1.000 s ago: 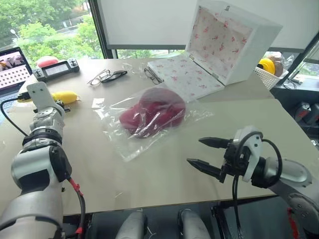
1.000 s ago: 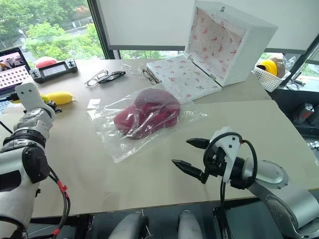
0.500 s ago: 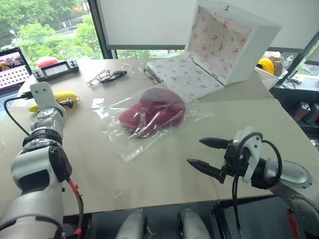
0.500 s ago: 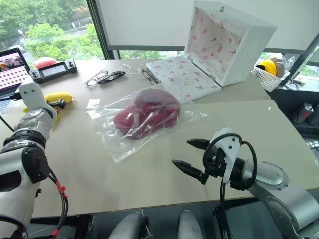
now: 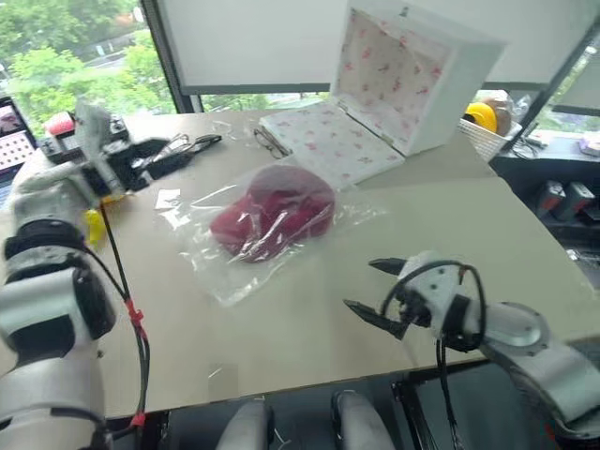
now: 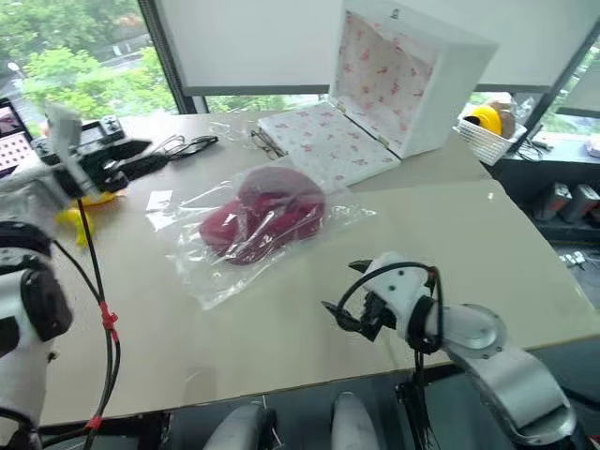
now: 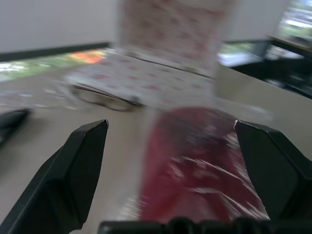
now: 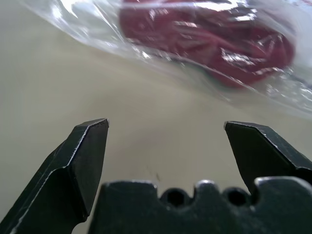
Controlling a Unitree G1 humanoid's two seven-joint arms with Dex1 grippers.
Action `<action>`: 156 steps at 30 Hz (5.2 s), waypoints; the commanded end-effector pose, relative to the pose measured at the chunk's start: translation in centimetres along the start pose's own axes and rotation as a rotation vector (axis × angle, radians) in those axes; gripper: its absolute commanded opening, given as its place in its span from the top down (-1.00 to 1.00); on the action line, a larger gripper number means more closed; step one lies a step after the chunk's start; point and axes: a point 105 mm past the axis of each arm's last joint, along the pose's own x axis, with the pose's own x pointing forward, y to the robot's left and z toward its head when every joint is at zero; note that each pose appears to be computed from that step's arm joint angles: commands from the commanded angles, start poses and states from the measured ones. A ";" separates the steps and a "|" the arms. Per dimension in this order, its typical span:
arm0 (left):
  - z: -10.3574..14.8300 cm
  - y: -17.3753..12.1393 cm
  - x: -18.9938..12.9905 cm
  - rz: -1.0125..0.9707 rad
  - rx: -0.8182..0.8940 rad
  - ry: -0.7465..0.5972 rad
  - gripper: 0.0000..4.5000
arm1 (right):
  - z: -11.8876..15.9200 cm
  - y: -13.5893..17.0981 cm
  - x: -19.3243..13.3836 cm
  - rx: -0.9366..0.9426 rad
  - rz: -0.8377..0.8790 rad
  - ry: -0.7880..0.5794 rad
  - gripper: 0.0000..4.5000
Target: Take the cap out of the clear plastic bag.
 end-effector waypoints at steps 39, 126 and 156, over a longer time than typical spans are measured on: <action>-9.5 -5.2 -4.0 0.253 -0.024 0.093 -0.98 | 6.0 0.9 15.6 -1.118 -0.072 -0.279 -1.00; -10.0 -4.3 -1.0 0.101 -0.100 0.162 -1.00 | -7.9 -0.9 4.3 -1.149 0.548 -0.077 -0.25; -9.6 -6.5 6.2 -0.179 0.150 0.247 -1.00 | 7.2 1.5 1.9 0.347 0.158 -0.188 -0.99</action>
